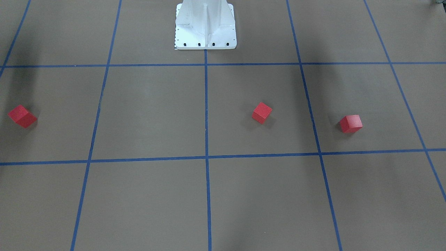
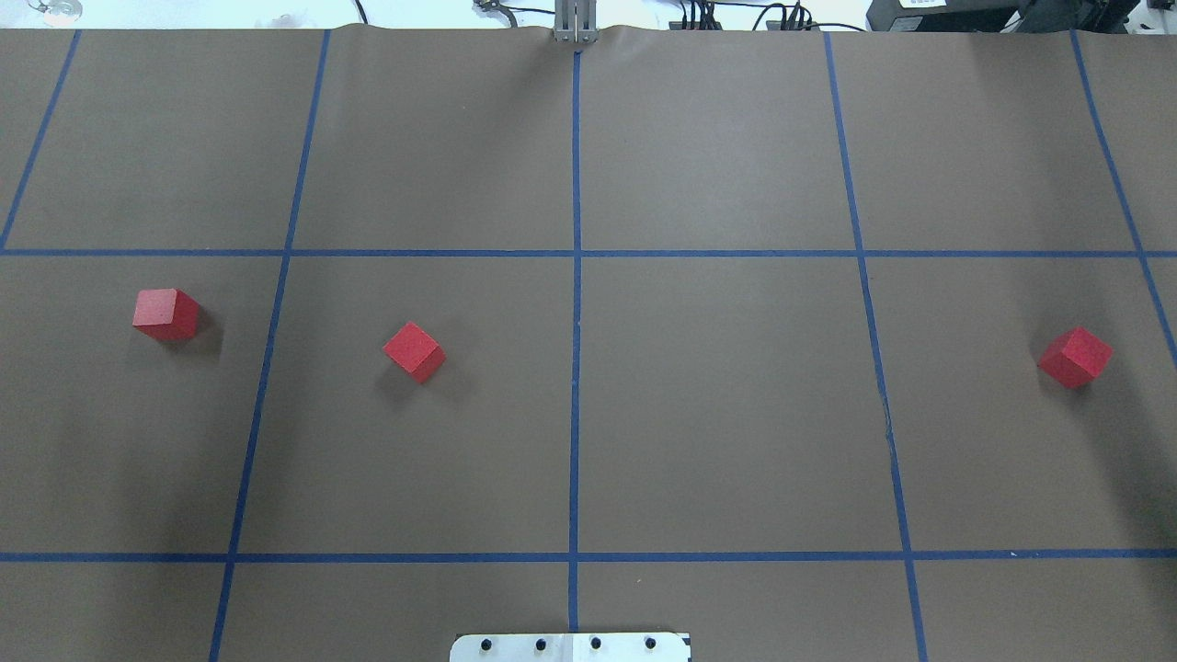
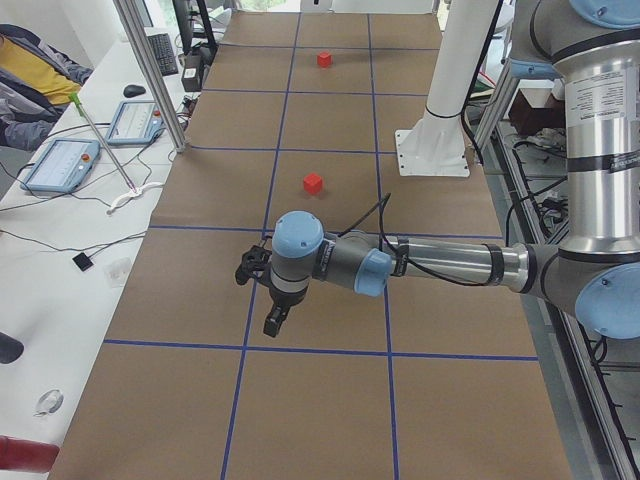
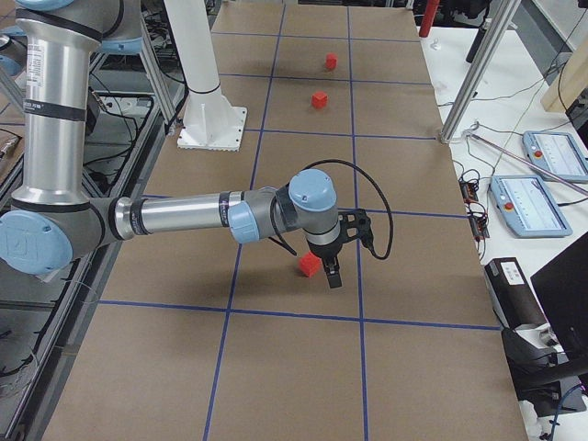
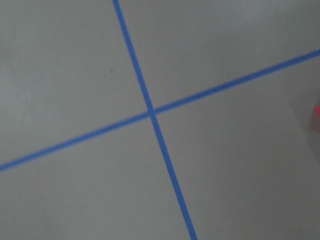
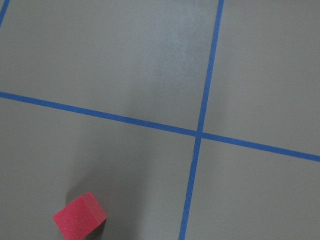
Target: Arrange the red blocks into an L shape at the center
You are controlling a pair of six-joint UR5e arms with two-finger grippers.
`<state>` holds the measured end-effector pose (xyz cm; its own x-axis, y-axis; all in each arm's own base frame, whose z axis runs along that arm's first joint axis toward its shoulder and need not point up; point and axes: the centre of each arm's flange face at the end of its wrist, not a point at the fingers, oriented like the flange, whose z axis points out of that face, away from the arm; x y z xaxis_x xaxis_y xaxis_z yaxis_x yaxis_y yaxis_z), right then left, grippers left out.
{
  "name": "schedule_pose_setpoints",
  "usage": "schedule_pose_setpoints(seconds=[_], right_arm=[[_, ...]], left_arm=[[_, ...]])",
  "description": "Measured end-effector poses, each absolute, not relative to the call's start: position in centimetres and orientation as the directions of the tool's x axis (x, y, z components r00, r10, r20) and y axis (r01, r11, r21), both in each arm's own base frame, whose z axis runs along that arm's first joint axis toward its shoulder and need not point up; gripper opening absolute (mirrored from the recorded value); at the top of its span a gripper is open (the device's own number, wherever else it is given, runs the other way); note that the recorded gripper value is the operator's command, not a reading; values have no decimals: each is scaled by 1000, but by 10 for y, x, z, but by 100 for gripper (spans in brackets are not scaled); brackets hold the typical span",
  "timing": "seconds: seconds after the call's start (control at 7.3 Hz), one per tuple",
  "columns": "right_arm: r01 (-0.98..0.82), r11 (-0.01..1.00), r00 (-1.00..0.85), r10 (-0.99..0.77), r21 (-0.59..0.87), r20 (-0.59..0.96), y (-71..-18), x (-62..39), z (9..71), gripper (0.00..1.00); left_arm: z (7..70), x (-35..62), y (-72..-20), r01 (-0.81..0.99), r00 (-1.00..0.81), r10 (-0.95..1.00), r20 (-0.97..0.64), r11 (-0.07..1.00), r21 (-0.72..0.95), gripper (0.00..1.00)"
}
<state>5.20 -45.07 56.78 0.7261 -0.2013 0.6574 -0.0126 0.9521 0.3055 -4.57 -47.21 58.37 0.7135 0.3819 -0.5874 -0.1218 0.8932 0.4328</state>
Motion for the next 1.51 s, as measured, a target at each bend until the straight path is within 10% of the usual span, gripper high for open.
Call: schedule_pose_setpoints(seconds=[1.51], right_arm=[[308, 744, 535, -650, 592, 539, -442, -135, 578, 100]], left_arm=[[583, -44, -495, -117, 704, 469, -533, 817, 564, 100]])
